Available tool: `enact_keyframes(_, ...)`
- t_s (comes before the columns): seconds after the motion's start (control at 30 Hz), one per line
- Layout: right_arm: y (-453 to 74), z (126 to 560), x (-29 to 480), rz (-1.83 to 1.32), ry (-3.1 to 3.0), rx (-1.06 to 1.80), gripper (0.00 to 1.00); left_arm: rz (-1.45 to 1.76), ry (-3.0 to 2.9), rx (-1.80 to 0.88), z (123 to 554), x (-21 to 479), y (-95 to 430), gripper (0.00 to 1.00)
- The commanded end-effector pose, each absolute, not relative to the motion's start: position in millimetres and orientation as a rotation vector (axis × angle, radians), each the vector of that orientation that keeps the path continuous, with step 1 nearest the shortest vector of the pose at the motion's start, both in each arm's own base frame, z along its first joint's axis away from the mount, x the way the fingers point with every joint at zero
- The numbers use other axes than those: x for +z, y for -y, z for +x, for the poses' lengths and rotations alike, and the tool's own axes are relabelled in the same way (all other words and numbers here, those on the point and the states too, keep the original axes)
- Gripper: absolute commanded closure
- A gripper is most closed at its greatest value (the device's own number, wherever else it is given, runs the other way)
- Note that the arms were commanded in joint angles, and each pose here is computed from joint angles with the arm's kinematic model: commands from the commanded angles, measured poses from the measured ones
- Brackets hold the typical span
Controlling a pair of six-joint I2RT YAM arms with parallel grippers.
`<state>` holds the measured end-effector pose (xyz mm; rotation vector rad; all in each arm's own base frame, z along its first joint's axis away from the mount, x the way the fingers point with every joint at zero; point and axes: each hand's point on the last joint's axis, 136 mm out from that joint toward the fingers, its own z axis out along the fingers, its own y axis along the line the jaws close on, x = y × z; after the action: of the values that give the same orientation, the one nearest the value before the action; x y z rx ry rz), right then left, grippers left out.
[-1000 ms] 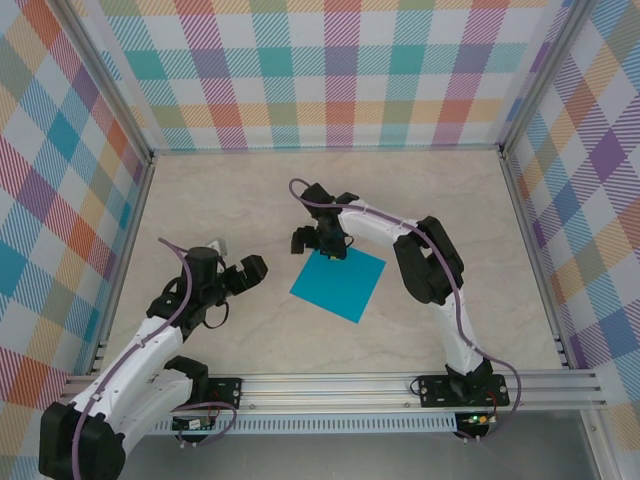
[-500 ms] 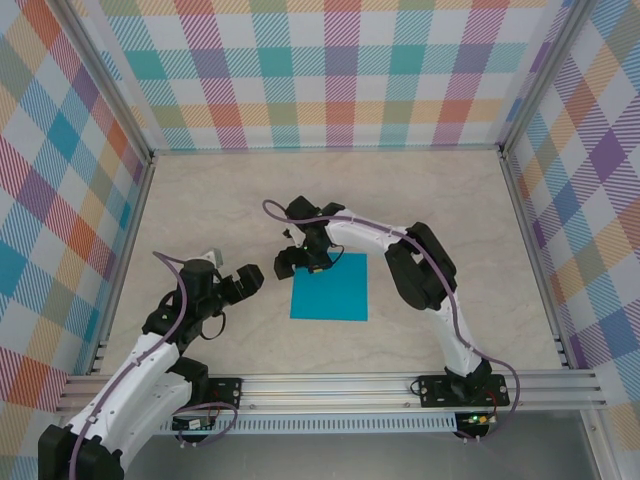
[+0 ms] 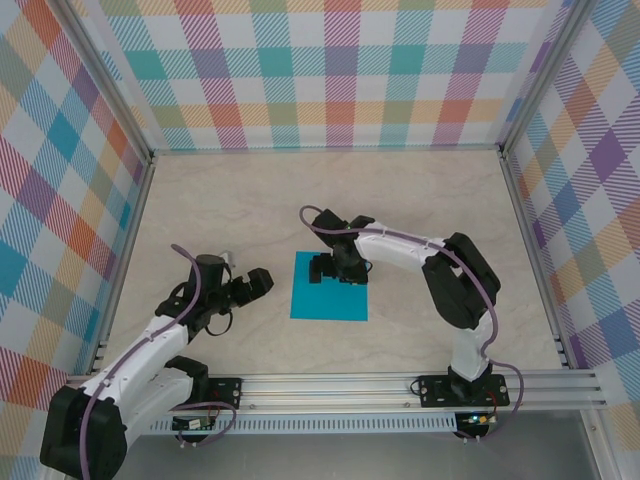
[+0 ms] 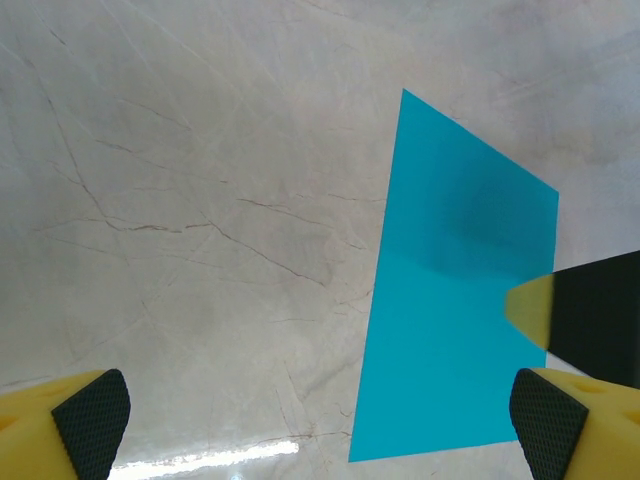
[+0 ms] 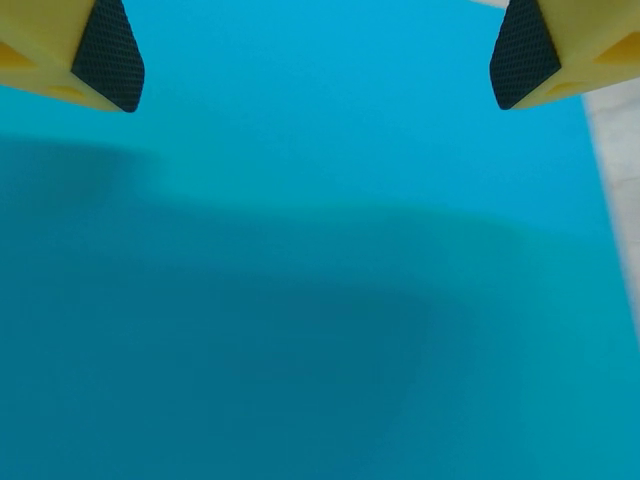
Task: Fold a paper plane with a square sheet of paper (pick it up from the middle)
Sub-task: Move the square sheet of paper to the center of the table.
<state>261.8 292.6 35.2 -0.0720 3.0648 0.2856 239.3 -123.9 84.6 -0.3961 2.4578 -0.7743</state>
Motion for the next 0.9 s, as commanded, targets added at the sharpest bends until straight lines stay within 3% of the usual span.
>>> enact_keyframes(0.0, -290.9, 266.0, 23.8, -0.005, -3.062, 0.264, 0.08, -0.353, -2.416, -0.863, 246.2, 101.4, 136.7, 0.0)
enact_keyframes(0.47, -269.7, 283.2, 26.0, -0.322, -3.028, 0.099, 0.07, -0.312, -2.465, -0.96, 249.9, 97.8, 155.1, 0.0)
enact_keyframes(0.63, -277.5, 285.9, 51.9, -0.142, -3.014, 0.153, 0.0, -0.312, -2.454, -0.925, 251.7, 100.6, 150.9, 0.0)
enact_keyframes(0.77, -276.9, 284.6, 56.9, 0.113, -3.025, 0.126, 0.0, -0.345, -2.438, -0.905, 254.8, 99.7, 147.1, 0.0)
enact_keyframes(0.87, -279.5, 284.3, 52.9, 0.12, -3.004, 0.033, 0.0, -0.353, -2.437, -0.906, 256.4, 99.6, 147.5, 0.0)
